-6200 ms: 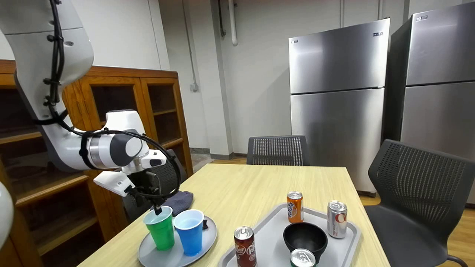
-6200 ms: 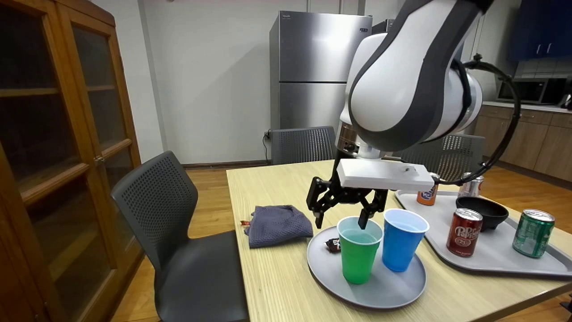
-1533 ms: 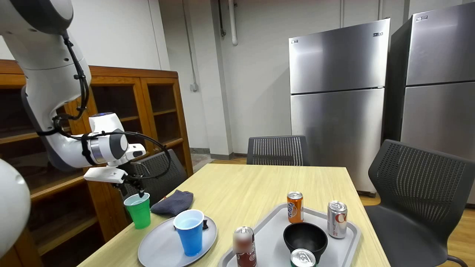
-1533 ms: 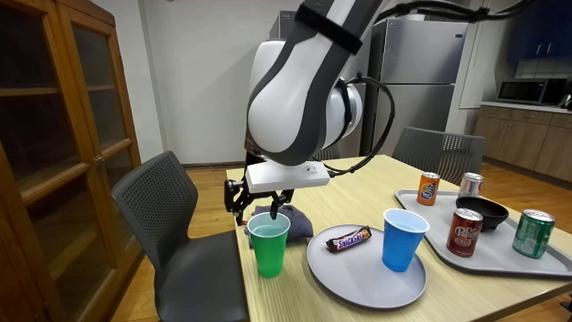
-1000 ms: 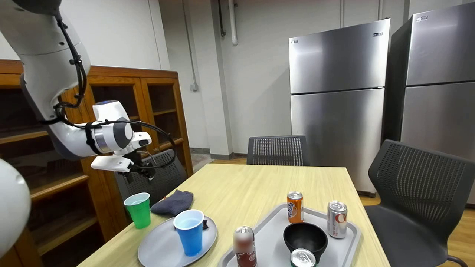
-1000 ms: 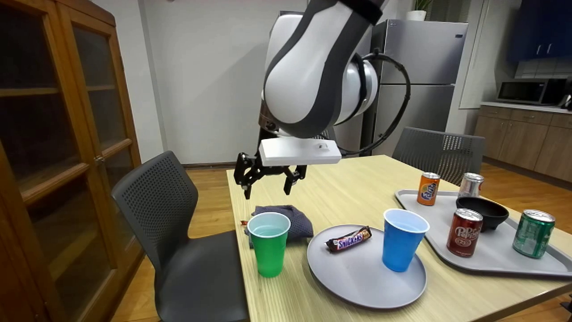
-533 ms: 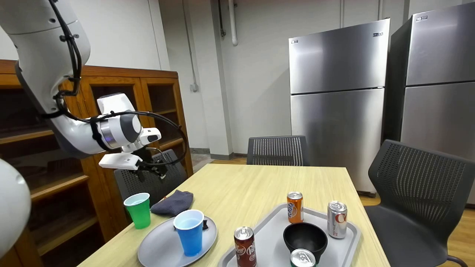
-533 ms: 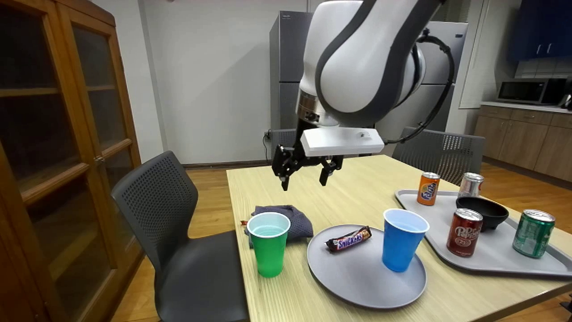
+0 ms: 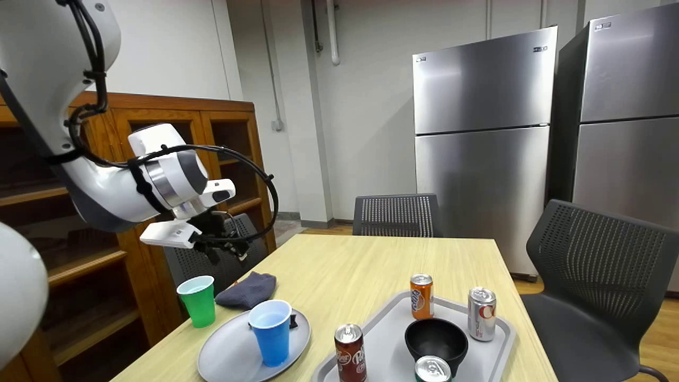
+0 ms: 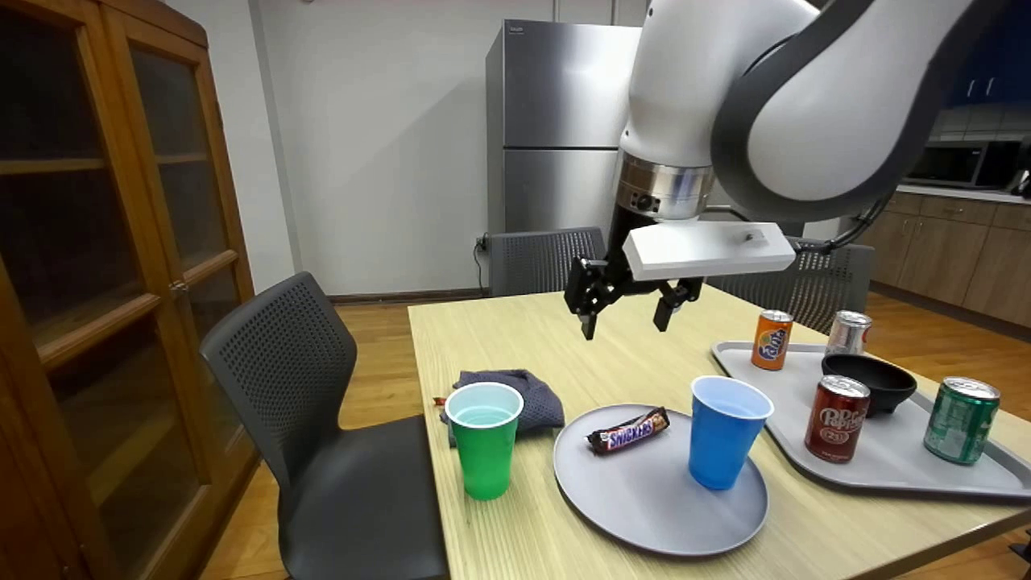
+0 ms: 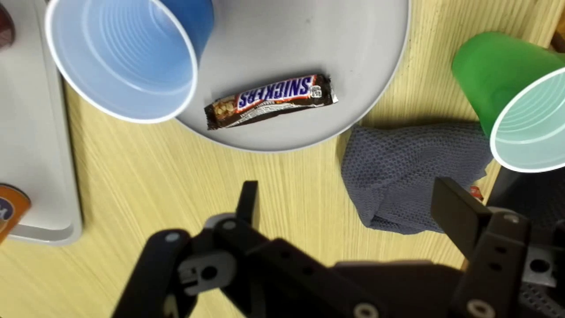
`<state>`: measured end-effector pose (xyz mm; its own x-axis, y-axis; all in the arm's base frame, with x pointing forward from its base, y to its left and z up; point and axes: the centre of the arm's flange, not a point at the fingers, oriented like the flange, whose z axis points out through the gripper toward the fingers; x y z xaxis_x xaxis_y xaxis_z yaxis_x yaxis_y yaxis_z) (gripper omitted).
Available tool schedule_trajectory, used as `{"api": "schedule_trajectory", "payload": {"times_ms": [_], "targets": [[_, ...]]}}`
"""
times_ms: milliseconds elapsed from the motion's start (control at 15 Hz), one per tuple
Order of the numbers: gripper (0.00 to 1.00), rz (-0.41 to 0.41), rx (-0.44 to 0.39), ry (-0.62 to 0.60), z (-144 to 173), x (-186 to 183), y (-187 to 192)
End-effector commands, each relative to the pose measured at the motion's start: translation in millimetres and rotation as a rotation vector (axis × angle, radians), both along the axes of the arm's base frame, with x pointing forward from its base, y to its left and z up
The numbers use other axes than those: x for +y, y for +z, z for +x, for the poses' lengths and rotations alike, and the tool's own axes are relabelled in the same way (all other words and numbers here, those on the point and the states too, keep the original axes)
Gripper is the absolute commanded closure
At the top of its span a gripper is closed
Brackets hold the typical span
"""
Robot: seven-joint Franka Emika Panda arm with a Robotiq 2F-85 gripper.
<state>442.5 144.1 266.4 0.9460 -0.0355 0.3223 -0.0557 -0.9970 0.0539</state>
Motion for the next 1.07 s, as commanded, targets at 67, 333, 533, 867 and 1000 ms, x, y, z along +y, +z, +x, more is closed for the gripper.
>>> {"api": "schedule_trajectory", "payload": {"times_ms": [67, 333, 533, 867, 1000], "targets": [[0.00, 0.010, 0.029, -0.096, -53.4, -10.5, 4.9], [0.00, 0.021, 0.086, -0.147, -76.3, -20.5, -8.6], [0.00, 0.026, 0.119, -0.175, -83.1, -29.5, -21.6], [0.00, 0.022, 0.135, -0.235, -76.3, -42.2, -32.3], [0.00, 0.019, 0.138, -0.250, -72.0, -48.2, -35.4]]}}
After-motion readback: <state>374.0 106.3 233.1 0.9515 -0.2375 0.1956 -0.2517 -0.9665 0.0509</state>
